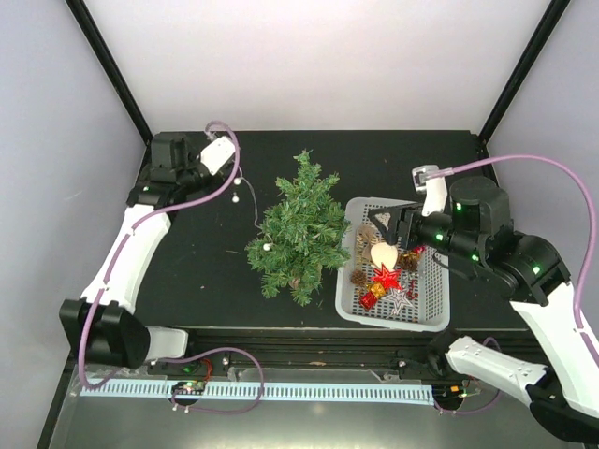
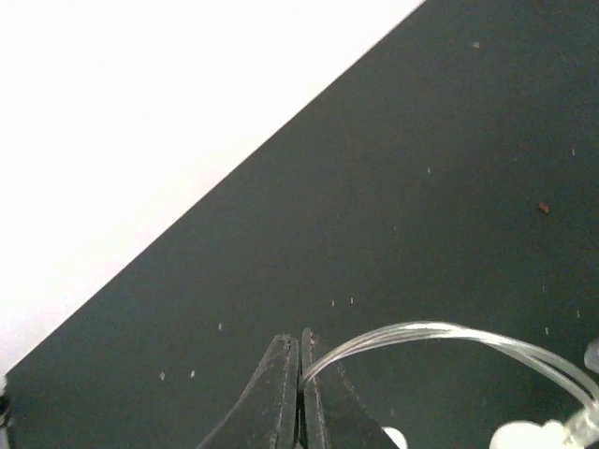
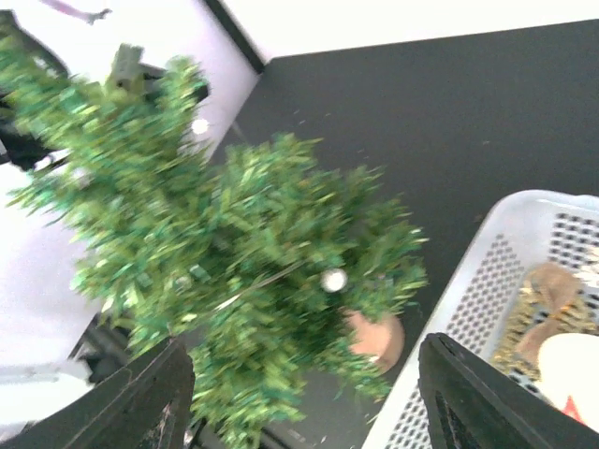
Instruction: Decorate the small christmas tree
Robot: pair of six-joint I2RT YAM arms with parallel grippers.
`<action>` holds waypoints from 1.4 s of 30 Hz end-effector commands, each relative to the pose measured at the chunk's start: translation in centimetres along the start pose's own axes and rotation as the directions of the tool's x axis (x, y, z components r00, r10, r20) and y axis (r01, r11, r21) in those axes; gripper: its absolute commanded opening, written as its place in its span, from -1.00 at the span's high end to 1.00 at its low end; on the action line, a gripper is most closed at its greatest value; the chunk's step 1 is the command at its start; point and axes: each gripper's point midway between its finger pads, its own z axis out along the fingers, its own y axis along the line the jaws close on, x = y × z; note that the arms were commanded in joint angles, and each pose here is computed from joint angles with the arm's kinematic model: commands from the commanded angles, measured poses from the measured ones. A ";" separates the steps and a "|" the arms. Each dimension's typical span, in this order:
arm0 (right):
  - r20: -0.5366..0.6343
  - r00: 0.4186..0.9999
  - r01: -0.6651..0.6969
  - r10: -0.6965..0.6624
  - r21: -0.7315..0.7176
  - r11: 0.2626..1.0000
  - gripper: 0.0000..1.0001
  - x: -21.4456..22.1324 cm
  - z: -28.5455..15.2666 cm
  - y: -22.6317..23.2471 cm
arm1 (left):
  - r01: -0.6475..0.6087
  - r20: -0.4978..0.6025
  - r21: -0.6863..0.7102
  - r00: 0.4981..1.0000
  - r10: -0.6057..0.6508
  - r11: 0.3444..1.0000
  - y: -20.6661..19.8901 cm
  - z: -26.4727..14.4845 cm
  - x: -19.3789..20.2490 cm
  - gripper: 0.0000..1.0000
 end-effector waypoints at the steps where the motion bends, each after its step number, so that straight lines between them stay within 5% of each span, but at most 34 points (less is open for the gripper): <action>1: 0.088 0.995 -0.050 0.046 0.042 0.998 -0.33 -2.2 0.6 -2.3 | 0.058 0.147 0.049 0.987 -0.065 0.997 1.0 1.7 -4.8 0.97; 9: 0.053 0.970 -0.225 0.235 -0.153 0.962 -0.25 -4.6 5.4 -4.4 | 0.132 0.224 0.273 0.955 -0.196 0.953 -1.5 5.1 -8.4 0.97; 15: 0.041 0.960 -0.258 0.277 -0.247 0.934 -0.19 -6.6 9.4 -5.0 | 0.135 0.295 0.516 0.899 -0.324 0.846 -4.0 6.2 -11.7 0.97; 30: 0.042 0.966 -0.248 0.256 -0.145 0.958 -0.17 -10.3 16.8 -9.5 | 0.136 0.146 0.869 0.848 -0.509 0.475 -9.3 8.1 -15.4 0.97; 42: -0.008 0.988 -0.157 0.157 -0.090 0.983 -0.17 -9.9 20.0 -11.3 | 0.130 0.100 0.918 0.838 -0.536 0.374 -11.6 8.5 -17.1 0.97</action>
